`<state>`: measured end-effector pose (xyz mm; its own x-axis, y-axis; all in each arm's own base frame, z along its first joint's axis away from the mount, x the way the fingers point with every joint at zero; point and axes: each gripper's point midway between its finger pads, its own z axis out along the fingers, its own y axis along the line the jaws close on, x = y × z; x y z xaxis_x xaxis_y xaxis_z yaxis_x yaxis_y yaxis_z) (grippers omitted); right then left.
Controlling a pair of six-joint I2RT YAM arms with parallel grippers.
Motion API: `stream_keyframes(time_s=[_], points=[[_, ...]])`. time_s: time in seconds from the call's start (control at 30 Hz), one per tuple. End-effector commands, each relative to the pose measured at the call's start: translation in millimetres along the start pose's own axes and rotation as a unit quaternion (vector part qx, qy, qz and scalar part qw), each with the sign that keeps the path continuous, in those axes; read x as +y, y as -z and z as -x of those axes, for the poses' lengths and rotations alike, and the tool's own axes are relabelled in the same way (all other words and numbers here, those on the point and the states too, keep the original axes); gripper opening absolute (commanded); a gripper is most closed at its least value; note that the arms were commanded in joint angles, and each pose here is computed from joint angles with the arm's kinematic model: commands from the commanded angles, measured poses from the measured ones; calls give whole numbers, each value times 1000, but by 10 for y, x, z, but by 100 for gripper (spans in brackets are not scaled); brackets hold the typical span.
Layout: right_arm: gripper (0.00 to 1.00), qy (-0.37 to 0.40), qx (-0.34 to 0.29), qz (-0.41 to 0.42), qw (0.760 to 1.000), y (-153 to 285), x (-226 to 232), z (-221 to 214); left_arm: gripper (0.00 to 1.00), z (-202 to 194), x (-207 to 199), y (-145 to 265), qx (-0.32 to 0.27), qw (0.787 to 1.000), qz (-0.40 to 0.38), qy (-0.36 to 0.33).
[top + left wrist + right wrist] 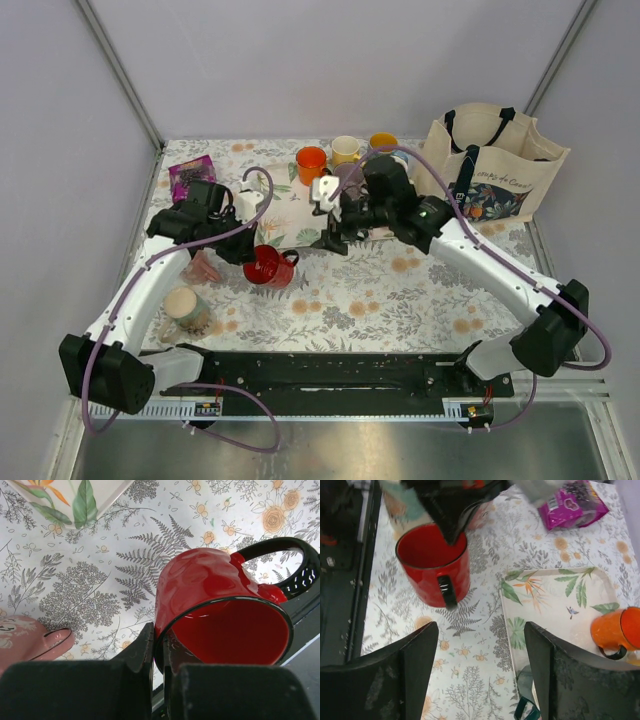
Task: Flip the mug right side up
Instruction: Turn over the cup at the center of the board.
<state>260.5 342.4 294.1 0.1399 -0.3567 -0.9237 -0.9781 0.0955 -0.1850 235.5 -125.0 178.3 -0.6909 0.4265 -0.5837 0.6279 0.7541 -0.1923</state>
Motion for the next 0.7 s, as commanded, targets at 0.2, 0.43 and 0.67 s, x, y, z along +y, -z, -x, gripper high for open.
stream_keyframes(time_s=[0.2,0.43,0.67], points=[[71,177,84,29,980,-387,89,-279,0,332,-62,87,-35,999,-16,20],[68,189,108,102,971,-602,234,-366,0,391,-63,76,-46,999,-20,7],[53,205,167,182,947,-721,546,-631,0,492,7,84,-51,999,-7,-5]])
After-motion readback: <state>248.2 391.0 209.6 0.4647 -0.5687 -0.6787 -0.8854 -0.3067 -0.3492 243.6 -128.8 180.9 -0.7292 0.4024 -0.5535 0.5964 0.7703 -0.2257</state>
